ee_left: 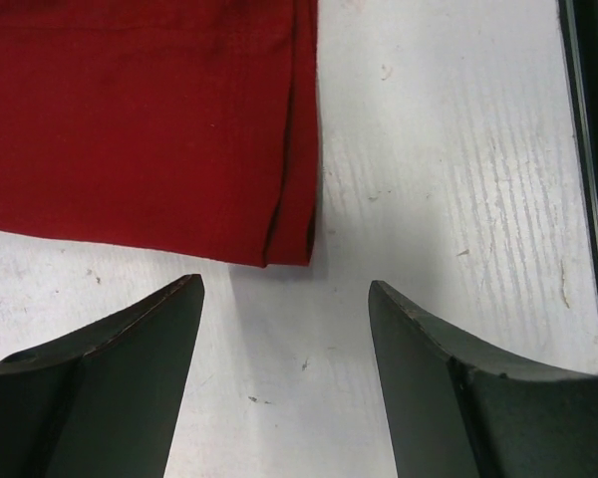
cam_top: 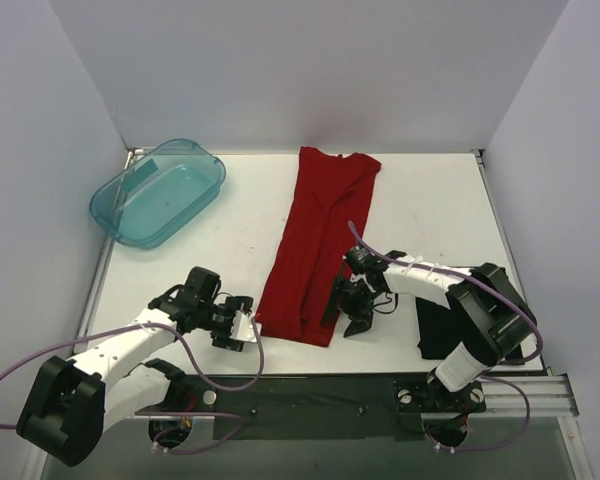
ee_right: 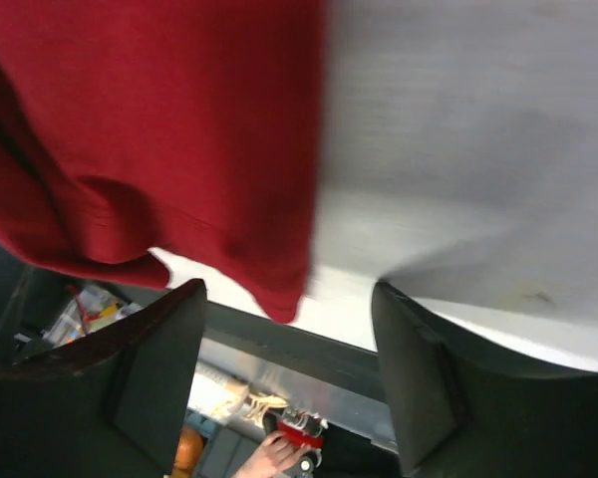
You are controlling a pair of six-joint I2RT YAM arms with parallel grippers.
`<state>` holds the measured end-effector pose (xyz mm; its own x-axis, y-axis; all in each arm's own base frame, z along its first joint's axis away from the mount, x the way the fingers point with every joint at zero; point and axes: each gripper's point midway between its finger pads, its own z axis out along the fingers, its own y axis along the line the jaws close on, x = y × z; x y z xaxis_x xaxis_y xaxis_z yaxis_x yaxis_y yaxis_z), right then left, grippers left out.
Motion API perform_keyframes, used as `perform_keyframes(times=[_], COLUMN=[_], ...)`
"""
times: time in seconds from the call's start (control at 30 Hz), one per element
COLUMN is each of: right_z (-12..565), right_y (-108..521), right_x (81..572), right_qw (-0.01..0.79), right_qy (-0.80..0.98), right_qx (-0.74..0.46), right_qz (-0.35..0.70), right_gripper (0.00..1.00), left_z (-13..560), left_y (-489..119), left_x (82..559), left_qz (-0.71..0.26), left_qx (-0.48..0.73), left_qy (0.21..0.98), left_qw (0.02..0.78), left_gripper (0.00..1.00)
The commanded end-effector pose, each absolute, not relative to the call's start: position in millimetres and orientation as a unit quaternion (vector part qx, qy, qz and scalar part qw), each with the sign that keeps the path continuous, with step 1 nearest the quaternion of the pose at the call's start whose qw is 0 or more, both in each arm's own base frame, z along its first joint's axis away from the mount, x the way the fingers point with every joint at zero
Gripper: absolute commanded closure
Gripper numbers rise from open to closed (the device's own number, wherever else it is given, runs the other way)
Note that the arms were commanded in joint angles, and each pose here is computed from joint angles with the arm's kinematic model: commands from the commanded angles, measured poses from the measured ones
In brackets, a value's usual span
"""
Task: Fold and stack the t-shirts
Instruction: Rotate the tshirt 90 degrees
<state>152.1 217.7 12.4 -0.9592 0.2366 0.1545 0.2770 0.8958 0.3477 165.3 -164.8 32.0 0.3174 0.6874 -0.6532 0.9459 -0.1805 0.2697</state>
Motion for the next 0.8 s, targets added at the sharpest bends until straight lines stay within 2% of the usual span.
perform_keyframes(times=[0.0,0.03,0.07,0.1,0.13,0.17,0.27,0.4,0.57,0.6,0.7,0.77], right_z=[5,-2,-2,-4,-1,-1,8,1,-1,2,7,11], right_y=[249,250,253,253,253,247,218,166,153,149,140,139], right_x=[159,155,153,151,148,143,131,91,72,69,69,68], right_qw=[0.069,0.075,0.081,0.085,0.089,0.096,0.086,0.124,0.135,0.137,0.116,0.11], right_qy=[-0.959,-0.96,-0.957,-0.956,-0.954,-0.955,-0.966,-0.967,-0.97,-0.971,-0.976,-0.976], right_qx=[-0.142,-0.14,-0.14,-0.142,-0.139,-0.143,-0.127,-0.143,-0.115,-0.113,-0.108,-0.113], right_qz=[-0.234,-0.231,-0.239,-0.243,-0.248,-0.241,-0.209,-0.173,-0.168,-0.161,-0.147,-0.15], right_gripper=[0.42,0.47,0.64,0.75,0.95,1.0,1.0,1.0,1.0,0.98,0.68,0.63], left_z=[41,41,42,42,45,47,59,65,68,64,69,71], left_y=[-176,-175,-175,-175,-176,-177,-183,-198,-229,-231,-246,-258], left_x=[168,170,170,170,172,171,160,138,131,127,121,112], left_qz=[-0.199,-0.196,-0.196,-0.197,-0.198,-0.205,-0.231,-0.283,-0.282,-0.274,-0.278,-0.281], left_qx=[0.744,0.742,0.739,0.735,0.731,0.725,0.737,0.728,0.749,0.766,0.79,0.807], left_qy=[0.523,0.526,0.529,0.534,0.537,0.544,0.524,0.525,0.491,0.474,0.433,0.406], left_qw=[0.365,0.368,0.369,0.368,0.371,0.369,0.358,0.338,0.344,0.336,0.333,0.324], left_gripper=[0.23,0.23,0.23,0.23,0.23,0.23,0.23,0.23,0.2,0.19,0.18,0.18])
